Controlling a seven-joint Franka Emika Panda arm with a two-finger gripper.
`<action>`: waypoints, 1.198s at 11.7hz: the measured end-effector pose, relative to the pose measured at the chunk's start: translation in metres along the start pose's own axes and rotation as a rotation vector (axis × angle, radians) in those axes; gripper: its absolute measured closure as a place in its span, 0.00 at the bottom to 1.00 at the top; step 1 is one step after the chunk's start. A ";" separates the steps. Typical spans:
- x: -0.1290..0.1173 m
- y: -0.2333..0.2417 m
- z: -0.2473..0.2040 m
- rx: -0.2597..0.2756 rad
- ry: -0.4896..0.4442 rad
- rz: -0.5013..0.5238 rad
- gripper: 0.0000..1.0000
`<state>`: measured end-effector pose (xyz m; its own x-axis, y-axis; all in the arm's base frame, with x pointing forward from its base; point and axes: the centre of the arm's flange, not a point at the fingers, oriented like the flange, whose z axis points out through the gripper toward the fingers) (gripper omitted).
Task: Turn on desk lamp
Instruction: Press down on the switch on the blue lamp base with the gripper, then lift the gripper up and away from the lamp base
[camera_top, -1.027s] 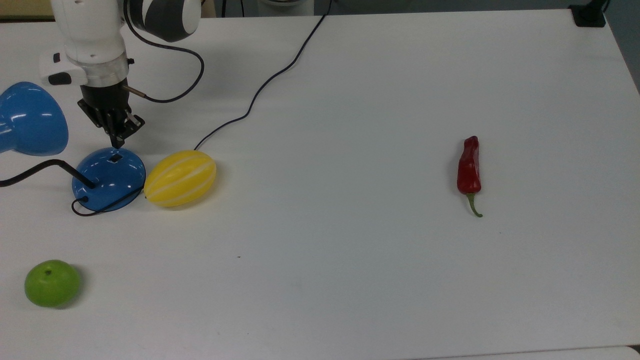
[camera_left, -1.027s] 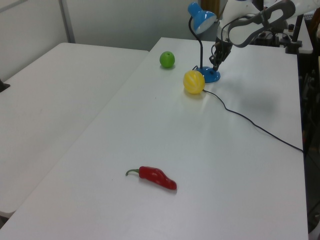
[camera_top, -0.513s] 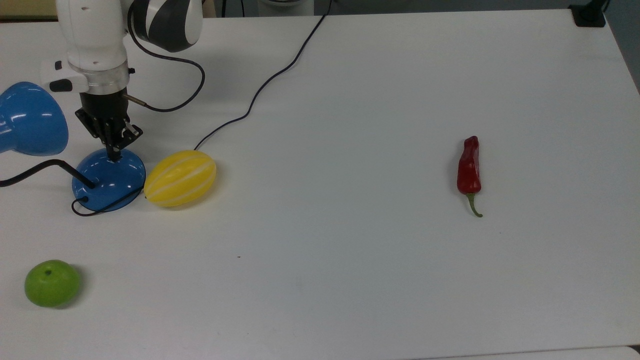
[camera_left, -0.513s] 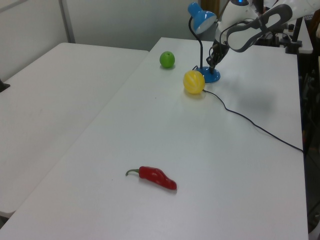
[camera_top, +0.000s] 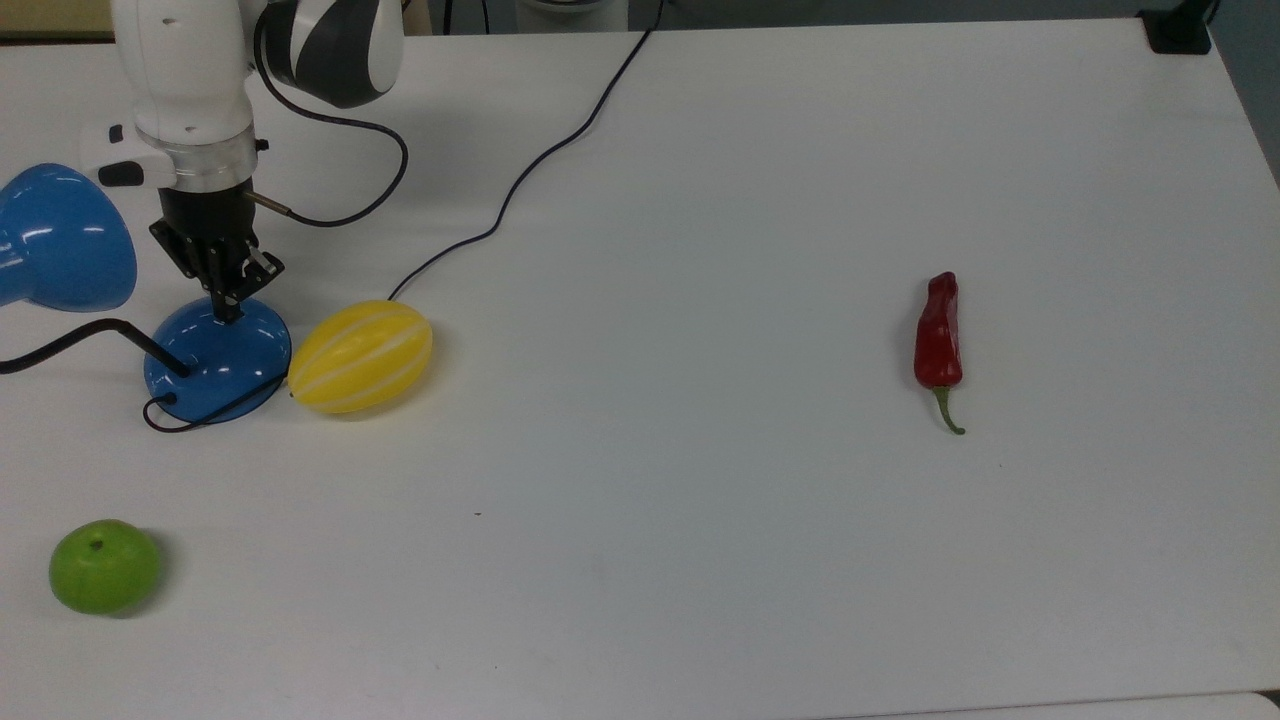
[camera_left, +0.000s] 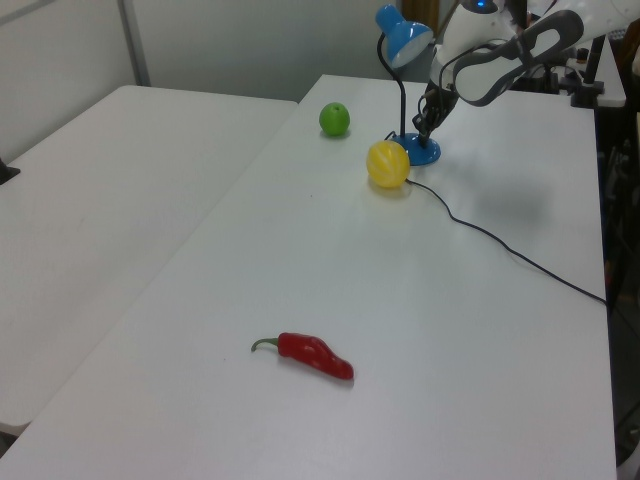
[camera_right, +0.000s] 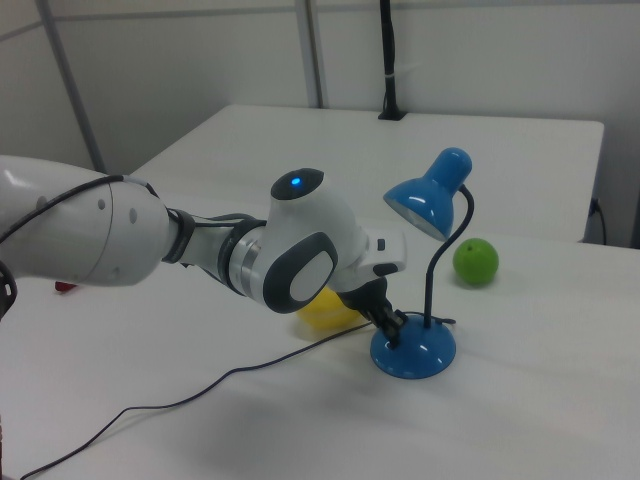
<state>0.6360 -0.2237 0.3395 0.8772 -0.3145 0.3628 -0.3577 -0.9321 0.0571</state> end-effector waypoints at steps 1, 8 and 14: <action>0.000 0.001 0.001 -0.001 0.000 0.001 0.99; 0.004 0.006 0.008 -0.002 0.027 0.006 0.99; 0.004 0.006 0.008 -0.006 0.028 -0.002 0.99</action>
<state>0.6403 -0.2322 0.3339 0.8687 -0.3074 0.3884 -0.3582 -0.9315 0.0638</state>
